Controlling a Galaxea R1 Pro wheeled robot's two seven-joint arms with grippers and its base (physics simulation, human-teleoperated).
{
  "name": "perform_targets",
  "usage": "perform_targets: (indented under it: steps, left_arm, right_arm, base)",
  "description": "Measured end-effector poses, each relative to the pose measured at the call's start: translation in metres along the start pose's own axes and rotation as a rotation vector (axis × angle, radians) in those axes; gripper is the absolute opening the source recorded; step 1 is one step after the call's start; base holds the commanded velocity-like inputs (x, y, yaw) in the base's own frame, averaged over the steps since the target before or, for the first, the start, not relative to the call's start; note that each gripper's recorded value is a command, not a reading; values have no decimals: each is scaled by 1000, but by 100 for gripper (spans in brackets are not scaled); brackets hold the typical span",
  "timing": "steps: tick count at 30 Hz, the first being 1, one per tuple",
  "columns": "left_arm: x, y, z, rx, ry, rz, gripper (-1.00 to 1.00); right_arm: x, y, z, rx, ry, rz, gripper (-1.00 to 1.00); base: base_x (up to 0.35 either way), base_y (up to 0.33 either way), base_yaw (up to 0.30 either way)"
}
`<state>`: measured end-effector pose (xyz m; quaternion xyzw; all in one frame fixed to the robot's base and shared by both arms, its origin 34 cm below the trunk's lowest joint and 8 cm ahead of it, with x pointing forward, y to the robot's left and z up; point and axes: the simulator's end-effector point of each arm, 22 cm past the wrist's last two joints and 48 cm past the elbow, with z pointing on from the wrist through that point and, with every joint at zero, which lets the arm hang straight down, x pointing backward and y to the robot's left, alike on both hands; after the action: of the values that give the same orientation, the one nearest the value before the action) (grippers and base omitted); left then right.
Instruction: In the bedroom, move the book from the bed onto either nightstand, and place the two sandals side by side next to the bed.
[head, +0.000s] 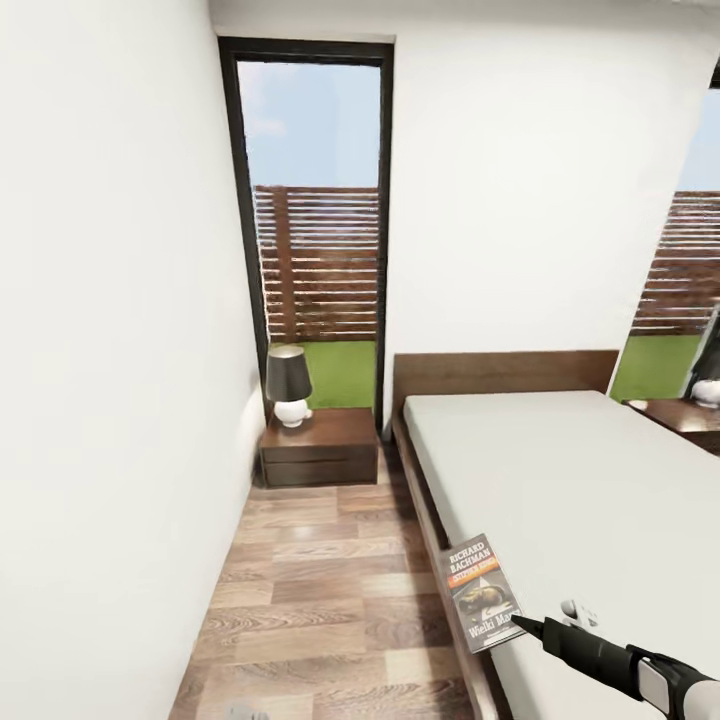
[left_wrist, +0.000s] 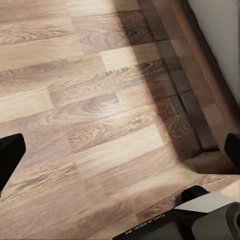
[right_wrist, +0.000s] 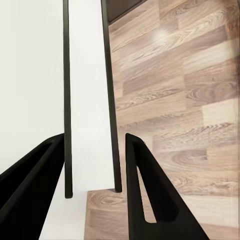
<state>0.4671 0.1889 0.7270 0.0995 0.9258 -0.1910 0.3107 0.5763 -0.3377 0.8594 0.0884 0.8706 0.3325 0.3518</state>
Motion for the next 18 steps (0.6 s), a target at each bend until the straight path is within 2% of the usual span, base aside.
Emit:
perform_targets:
  steps: [6, 18]
  left_arm:
    - [0, 0, 0, 0, 0, 0, 100]
    - [0, 0, 0, 0, 0, 0, 100]
  right_arm:
    - [0, 0, 0, 2, 1, 0, -100]
    - [-1, 0, 1, 2, -4, 3, -100]
  base:
    - [260, 129, -41]
    - [62, 51, 4]
